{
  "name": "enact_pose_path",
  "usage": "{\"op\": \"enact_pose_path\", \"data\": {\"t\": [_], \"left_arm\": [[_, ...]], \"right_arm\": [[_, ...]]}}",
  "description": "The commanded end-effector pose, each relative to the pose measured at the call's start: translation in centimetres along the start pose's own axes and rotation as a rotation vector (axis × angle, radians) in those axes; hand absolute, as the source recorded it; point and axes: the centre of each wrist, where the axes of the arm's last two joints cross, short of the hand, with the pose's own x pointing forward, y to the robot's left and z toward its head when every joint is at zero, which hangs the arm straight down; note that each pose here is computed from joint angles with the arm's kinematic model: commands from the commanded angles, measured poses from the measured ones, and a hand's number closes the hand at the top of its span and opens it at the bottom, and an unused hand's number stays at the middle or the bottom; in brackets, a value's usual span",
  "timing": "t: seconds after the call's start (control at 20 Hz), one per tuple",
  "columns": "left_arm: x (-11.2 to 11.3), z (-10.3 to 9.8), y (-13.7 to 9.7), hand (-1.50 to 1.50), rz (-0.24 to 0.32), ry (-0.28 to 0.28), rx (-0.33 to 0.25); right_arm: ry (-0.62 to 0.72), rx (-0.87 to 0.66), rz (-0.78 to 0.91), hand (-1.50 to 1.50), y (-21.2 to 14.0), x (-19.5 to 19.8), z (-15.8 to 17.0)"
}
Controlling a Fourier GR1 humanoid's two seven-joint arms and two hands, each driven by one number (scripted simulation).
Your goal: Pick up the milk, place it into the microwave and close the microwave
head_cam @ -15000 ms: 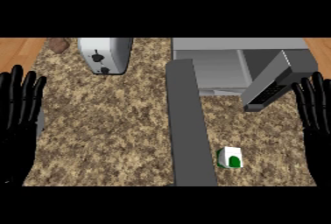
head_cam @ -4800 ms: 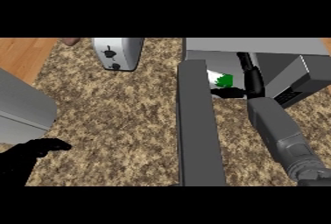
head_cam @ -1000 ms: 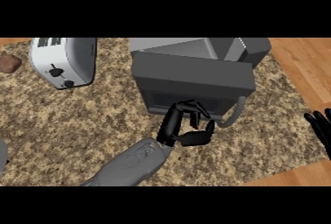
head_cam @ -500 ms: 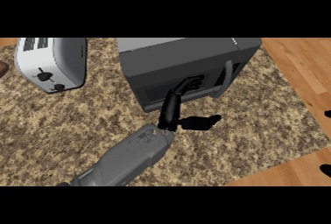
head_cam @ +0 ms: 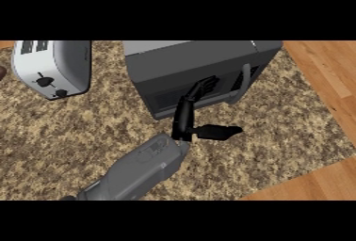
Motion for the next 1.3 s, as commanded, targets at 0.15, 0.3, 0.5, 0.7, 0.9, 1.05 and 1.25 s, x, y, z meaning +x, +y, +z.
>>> {"op": "enact_pose_path", "data": {"t": [0.15,0.3,0.5,0.7,0.9,1.05,1.25], "left_arm": [[0.8,-2.3,0.6,-1.5,0.003,-0.015,0.087],[0.9,-2.5,0.6,-1.5,0.01,-0.025,0.088],[1.1,-2.8,0.5,-1.5,0.018,-0.027,0.103],[0.9,-2.0,0.1,-1.5,0.021,-0.044,0.07],[1.0,-2.6,0.3,-1.5,0.026,-0.043,0.085],[0.7,-2.4,0.3,-1.5,0.027,-0.049,0.079],[0.7,-2.6,0.4,-1.5,0.026,-0.05,0.097]], "right_arm": [[-0.02,-0.006,0.053,1.5,-0.9,0.3,-1.2],[-0.006,0.001,0.062,1.5,-1.1,0.0,-1.5],[-0.02,0.001,0.057,1.5,-1.3,0.1,-2.0],[-0.05,-0.104,-0.291,1.5,3.3,-2.9,-1.1],[0.0,-0.077,-0.349,-1.5,3.1,-3.6,-0.8],[0.008,-0.084,-0.38,-1.5,2.5,-4.1,-0.9],[0.015,-0.094,-0.415,-1.5,1.8,-4.6,-0.8]]}}
